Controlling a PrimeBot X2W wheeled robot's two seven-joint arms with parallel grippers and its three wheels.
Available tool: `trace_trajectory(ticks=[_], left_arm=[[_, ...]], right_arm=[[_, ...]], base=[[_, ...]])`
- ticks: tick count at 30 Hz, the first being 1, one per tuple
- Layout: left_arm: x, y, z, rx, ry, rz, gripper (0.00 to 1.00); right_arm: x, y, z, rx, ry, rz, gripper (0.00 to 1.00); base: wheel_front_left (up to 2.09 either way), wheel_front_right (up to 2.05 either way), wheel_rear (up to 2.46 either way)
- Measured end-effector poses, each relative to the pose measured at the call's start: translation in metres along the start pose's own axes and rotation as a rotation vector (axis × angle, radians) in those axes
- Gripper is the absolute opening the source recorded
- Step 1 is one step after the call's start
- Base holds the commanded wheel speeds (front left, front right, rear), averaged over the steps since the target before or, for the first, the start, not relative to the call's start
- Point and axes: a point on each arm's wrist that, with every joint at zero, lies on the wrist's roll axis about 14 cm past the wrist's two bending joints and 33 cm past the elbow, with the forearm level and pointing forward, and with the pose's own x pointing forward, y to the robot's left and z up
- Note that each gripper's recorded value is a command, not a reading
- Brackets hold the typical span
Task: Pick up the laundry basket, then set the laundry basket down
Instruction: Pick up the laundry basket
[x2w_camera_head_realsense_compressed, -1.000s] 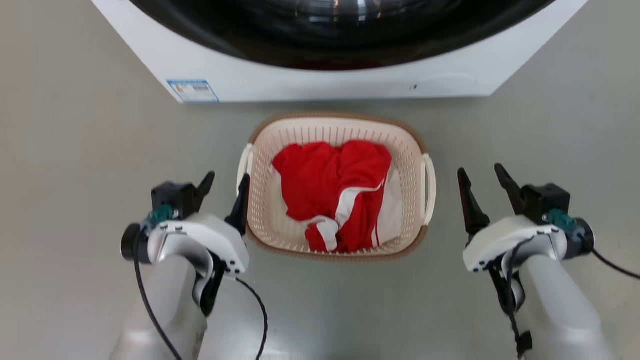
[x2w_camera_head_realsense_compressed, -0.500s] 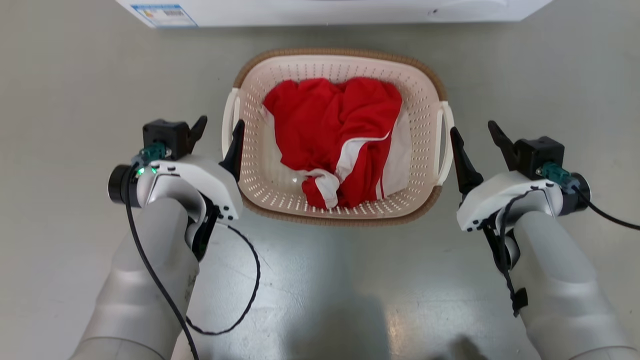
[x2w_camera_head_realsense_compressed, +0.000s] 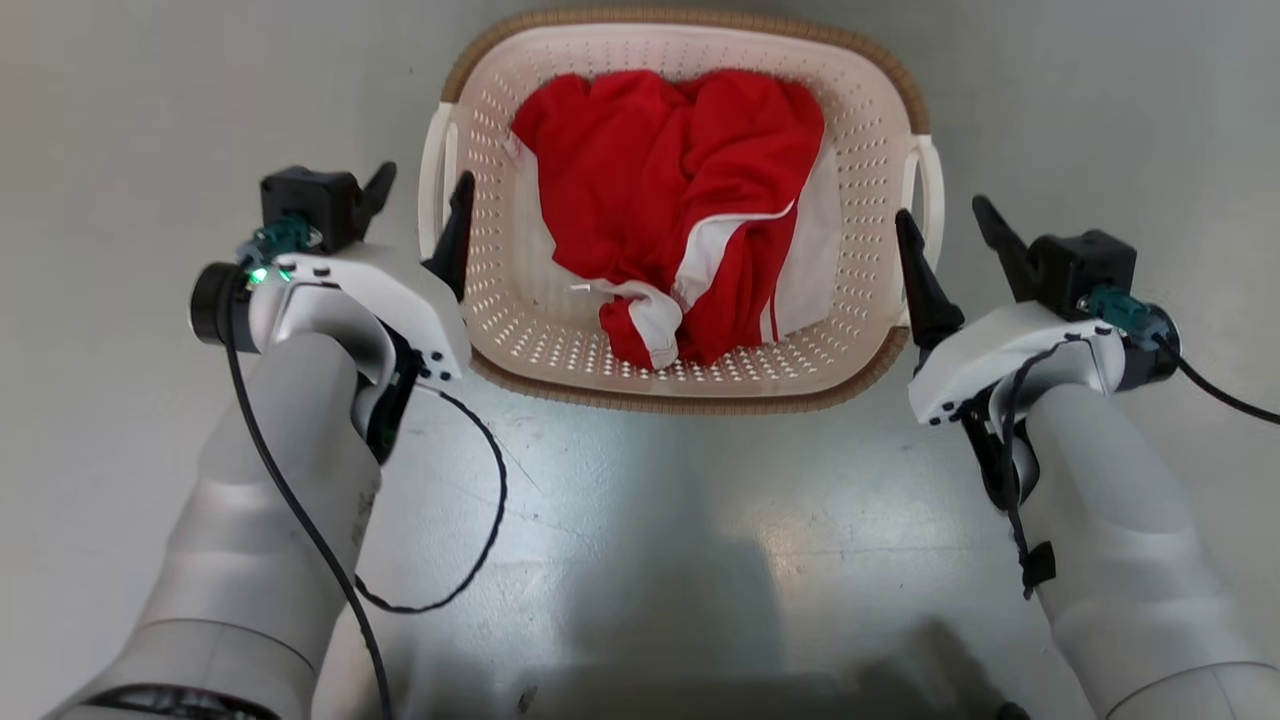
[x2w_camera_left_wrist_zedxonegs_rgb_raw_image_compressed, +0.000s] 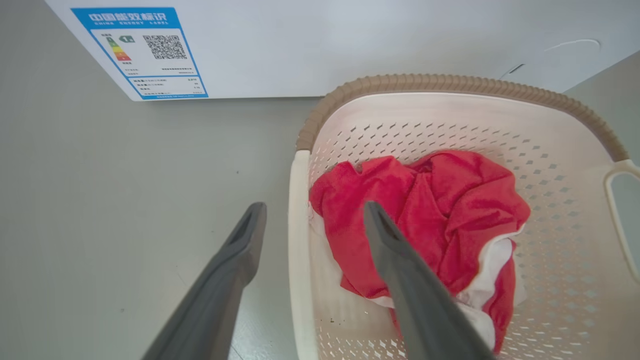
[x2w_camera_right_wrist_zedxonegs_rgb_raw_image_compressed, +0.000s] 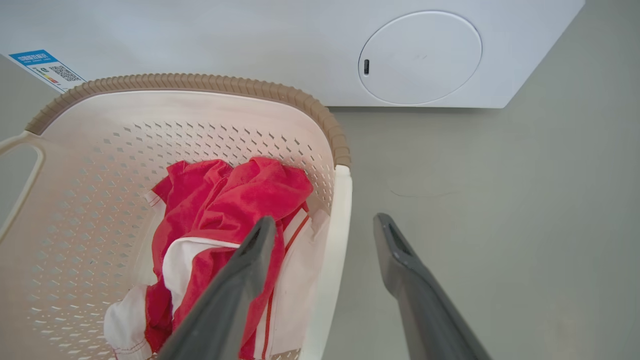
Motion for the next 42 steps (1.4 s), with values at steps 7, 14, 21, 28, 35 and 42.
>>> trace_trajectory(ticks=[7,14,21,28,35,42], left_arm=[[0.012,0.009,-0.014,0.004,0.032,0.010,1.00],[0.019,0.006,-0.026,0.017,0.062,-0.004,1.00],[0.029,0.000,-0.026,0.033,0.063,-0.029,1.00],[0.035,-0.002,-0.038,0.050,0.095,-0.044,1.00],[0.042,-0.005,-0.037,0.074,0.099,-0.062,1.00],[0.041,-0.005,-0.046,0.082,0.127,-0.066,1.00]], right_arm=[[0.011,0.002,-0.016,0.018,0.026,0.008,1.00],[0.021,0.005,-0.023,0.033,0.038,0.019,1.00],[0.029,0.008,-0.032,0.038,0.060,0.028,1.00],[0.035,0.006,-0.040,0.052,0.084,0.026,1.00],[0.038,0.004,-0.044,0.065,0.101,0.022,1.00],[0.040,0.004,-0.044,0.074,0.109,0.023,1.00]], base=[[0.00,0.00,0.00],[0.00,0.00,0.00],[0.00,0.00,0.00],[0.00,0.00,0.00],[0.00,0.00,0.00],[0.00,0.00,0.00]])
